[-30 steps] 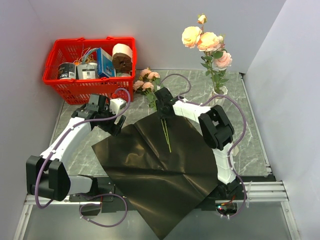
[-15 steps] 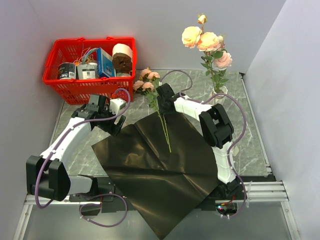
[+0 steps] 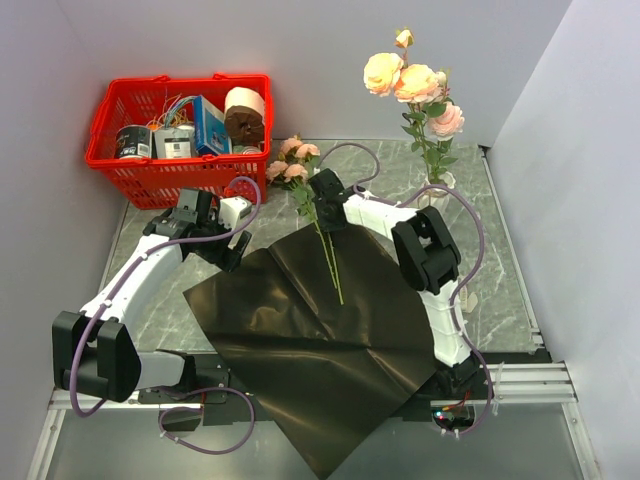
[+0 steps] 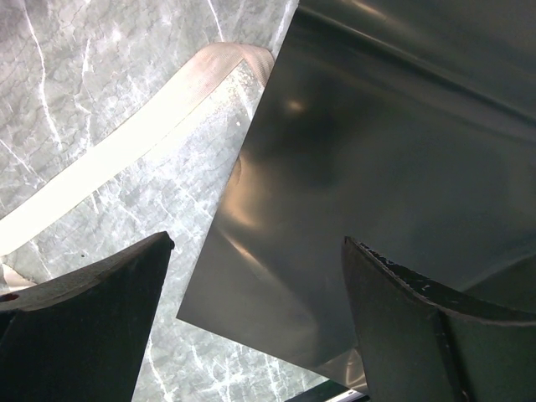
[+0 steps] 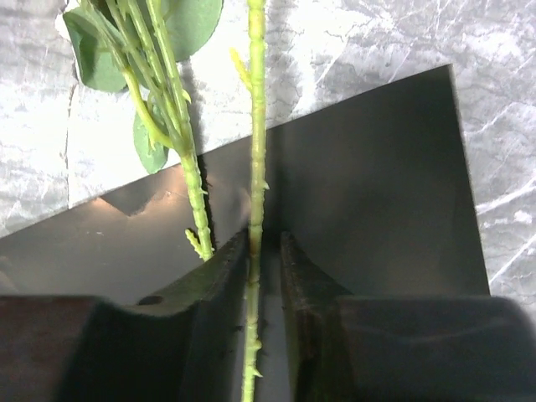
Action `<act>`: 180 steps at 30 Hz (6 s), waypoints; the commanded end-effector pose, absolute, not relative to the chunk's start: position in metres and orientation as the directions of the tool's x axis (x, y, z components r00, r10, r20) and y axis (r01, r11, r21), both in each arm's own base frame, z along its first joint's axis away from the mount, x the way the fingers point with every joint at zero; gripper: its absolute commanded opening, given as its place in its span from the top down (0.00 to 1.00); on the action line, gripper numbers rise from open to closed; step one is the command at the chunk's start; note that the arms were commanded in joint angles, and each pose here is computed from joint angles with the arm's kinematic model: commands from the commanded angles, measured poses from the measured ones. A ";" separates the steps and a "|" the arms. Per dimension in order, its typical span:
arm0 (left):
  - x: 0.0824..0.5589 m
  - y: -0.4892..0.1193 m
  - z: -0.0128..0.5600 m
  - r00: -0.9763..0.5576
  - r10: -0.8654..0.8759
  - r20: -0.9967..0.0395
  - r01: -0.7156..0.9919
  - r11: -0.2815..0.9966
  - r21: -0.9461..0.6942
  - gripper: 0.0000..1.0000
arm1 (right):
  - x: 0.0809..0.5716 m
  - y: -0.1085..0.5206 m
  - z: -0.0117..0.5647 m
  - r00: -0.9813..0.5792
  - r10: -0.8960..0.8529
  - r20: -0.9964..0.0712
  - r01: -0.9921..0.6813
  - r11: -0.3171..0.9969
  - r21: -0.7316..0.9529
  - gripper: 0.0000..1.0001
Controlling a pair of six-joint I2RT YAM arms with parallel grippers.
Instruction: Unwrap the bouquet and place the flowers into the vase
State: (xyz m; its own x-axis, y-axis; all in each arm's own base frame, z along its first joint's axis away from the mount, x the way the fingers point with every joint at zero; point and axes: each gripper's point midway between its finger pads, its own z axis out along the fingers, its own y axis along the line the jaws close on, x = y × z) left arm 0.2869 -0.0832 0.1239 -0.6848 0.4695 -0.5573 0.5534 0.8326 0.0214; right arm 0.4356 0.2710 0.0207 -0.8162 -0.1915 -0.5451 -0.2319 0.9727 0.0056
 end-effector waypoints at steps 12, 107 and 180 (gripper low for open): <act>0.286 -0.081 0.144 -0.657 0.455 -0.601 0.546 0.837 0.037 0.11 | 0.452 0.280 0.169 -0.581 -0.115 -0.806 -0.257 0.965 0.047 1.00; 0.290 -0.081 0.166 -0.624 0.429 -0.653 0.546 0.837 0.027 0.09 | 0.344 0.066 0.431 0.356 -0.004 -0.935 0.186 0.980 0.067 0.35; 0.294 -0.056 0.162 -0.654 0.403 -0.641 0.501 0.865 0.033 0.00 | 0.467 0.319 0.079 -0.686 -0.249 -0.683 -0.378 0.925 0.042 1.00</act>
